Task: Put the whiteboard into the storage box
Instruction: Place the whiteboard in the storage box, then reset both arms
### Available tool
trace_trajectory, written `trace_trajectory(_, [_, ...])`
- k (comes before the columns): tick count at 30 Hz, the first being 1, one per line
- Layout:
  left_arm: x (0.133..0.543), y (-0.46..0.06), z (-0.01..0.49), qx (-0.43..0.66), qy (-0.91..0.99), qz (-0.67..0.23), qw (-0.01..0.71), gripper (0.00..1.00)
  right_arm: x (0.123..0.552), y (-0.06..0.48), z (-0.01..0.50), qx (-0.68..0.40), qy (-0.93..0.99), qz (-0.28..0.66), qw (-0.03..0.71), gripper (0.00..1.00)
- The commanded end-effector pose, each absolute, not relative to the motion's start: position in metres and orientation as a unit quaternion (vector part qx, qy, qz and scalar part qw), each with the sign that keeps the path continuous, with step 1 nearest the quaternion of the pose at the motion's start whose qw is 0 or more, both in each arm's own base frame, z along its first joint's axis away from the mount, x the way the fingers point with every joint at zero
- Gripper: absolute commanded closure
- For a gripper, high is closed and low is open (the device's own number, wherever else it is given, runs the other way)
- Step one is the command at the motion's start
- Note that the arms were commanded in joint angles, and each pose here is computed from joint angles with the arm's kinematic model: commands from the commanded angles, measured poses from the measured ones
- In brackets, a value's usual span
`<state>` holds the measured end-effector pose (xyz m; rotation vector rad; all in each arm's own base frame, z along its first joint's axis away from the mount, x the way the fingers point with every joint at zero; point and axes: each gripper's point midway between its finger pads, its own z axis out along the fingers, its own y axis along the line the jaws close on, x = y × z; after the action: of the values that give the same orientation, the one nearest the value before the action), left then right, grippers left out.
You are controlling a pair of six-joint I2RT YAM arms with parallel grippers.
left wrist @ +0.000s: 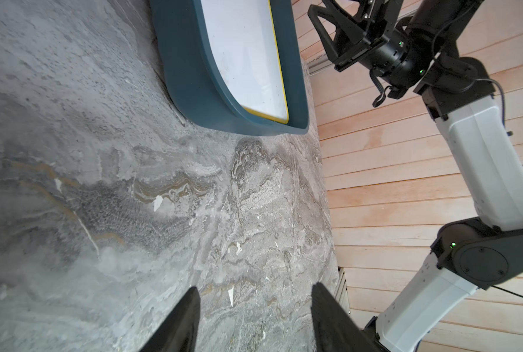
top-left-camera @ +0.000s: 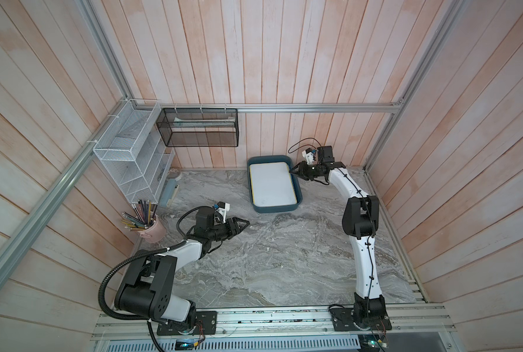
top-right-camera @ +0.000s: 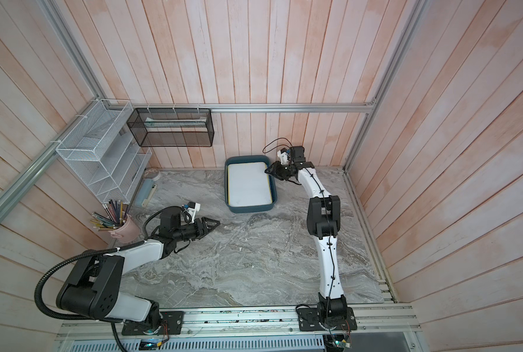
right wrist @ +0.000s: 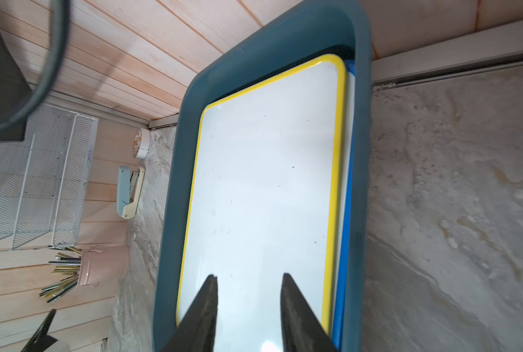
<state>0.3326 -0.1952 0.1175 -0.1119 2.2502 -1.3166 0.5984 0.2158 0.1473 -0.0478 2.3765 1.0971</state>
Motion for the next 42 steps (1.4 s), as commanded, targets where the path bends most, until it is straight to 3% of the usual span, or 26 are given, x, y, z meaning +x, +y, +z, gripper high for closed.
trace_trajectory(1, [0.348,-0.190,0.131,-0.048,0.822,-0.478,0.305,0.40,0.587,0.209,0.182,-0.044,0.878,0.376,0.292,0.64])
trace_trajectory(13, [0.386,-0.156,0.145,-0.087,0.806,-0.432,0.396,0.40,0.527,0.197,0.201,-0.086,0.880,0.310,0.350,0.64])
trace_trajectory(20, [0.394,-0.103,0.158,-0.131,0.794,-0.344,0.485,0.39,0.472,0.162,0.206,-0.095,0.863,0.265,0.419,0.65])
trace_trajectory(25, [0.397,-0.067,0.166,-0.156,0.786,-0.272,0.533,0.31,0.441,0.121,0.212,-0.063,0.840,0.231,0.487,0.63])
trace_trajectory(32, [0.389,-0.024,0.174,-0.181,0.768,-0.158,0.593,0.23,0.401,0.041,0.207,0.033,0.798,0.130,0.587,0.44])
trace_trajectory(35, [0.383,-0.009,0.174,-0.183,0.767,-0.112,0.605,0.17,0.385,0.003,0.196,0.112,0.779,0.089,0.610,0.30])
trace_trajectory(42, [0.376,0.004,0.164,-0.169,0.777,-0.054,0.604,0.17,0.361,-0.053,0.166,0.202,0.757,-0.003,0.622,0.25])
